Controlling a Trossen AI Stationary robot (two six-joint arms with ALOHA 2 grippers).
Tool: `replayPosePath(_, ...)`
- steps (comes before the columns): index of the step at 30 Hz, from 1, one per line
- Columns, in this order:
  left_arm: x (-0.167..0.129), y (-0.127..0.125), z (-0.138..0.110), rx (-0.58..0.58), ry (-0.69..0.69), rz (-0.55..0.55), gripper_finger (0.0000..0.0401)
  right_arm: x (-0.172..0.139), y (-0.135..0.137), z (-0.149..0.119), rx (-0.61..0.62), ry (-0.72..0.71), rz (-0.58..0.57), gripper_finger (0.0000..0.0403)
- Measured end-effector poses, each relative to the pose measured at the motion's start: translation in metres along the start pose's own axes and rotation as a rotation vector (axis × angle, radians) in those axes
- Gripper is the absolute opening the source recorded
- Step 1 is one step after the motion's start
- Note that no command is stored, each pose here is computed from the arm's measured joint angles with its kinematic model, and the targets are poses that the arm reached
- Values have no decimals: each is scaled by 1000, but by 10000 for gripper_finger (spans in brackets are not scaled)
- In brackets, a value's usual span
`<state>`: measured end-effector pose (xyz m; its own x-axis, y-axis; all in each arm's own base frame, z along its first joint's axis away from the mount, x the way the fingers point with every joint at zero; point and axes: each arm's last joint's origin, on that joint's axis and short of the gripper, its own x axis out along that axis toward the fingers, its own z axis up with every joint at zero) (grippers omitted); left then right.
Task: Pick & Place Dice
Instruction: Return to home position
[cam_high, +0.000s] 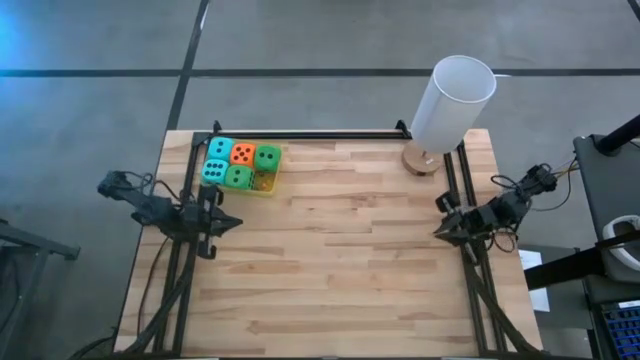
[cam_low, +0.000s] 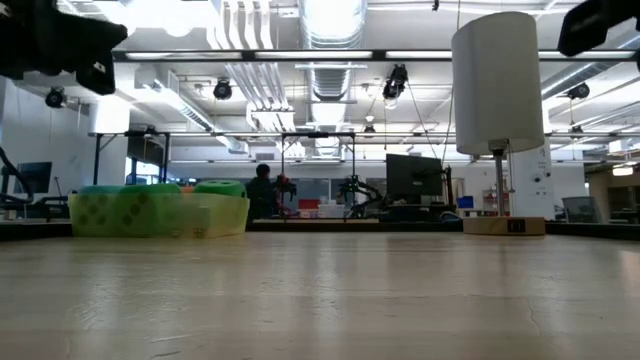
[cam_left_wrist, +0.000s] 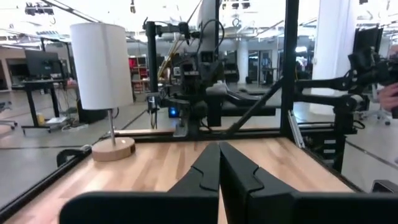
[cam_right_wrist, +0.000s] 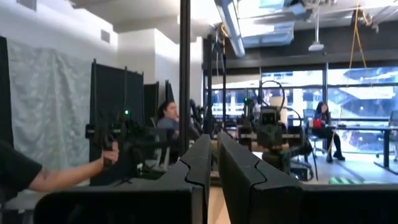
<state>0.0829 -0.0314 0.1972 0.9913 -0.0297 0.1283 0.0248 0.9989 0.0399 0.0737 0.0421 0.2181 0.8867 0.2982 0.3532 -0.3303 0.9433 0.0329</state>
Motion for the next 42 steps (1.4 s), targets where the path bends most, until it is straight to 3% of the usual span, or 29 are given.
replayPosePath(8,2,-4,-26,-22,60,-5,3,-2,0,-25,-10,65,-22,28)
replayPosePath(20,3,-4,-26,-19,68,-5,5,-6,1,-49,1,315,-18,28)
replayPosePath(35,3,-4,-27,-19,71,-3,11,-5,2,-52,-66,352,-7,28)
replayPosePath(42,3,-4,-27,-19,71,-3,10,-5,2,-52,-36,351,-12,28)
